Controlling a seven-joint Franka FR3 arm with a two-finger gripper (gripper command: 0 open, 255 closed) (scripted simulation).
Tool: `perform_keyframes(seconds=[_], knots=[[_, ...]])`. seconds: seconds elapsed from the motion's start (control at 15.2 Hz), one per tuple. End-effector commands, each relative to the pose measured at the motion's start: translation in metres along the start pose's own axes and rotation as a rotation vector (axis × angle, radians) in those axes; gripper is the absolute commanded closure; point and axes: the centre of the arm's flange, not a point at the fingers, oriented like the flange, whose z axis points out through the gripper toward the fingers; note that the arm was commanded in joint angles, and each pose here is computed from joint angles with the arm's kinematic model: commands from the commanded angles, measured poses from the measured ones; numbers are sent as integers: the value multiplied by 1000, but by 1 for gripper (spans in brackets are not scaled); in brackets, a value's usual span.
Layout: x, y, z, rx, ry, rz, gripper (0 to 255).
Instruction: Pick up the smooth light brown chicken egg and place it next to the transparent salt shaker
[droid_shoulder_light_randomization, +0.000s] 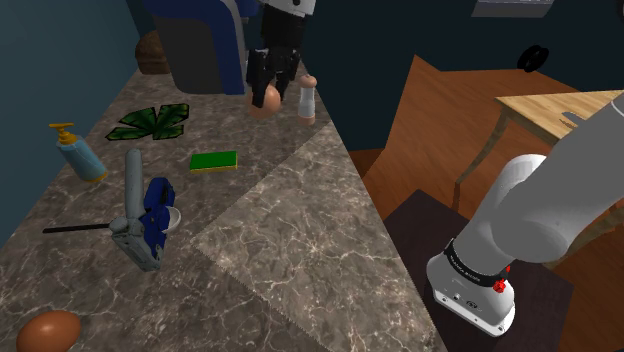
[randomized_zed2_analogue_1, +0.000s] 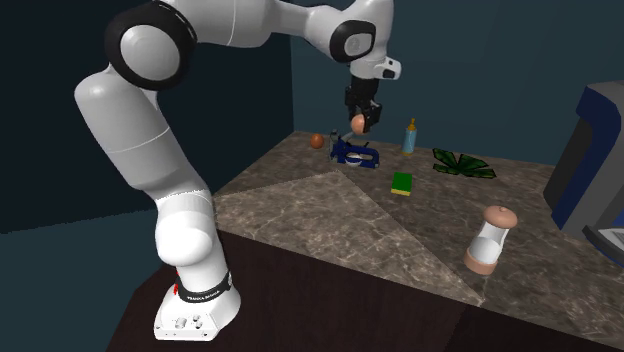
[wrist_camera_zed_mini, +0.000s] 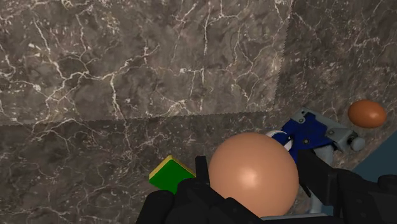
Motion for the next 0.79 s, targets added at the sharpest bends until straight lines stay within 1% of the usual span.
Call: perform_keyframes(seconds=[0.0,0.73], knots=[[2,26,-8,0,0,-1,255],[8,167,-42,0,0,-1,255]])
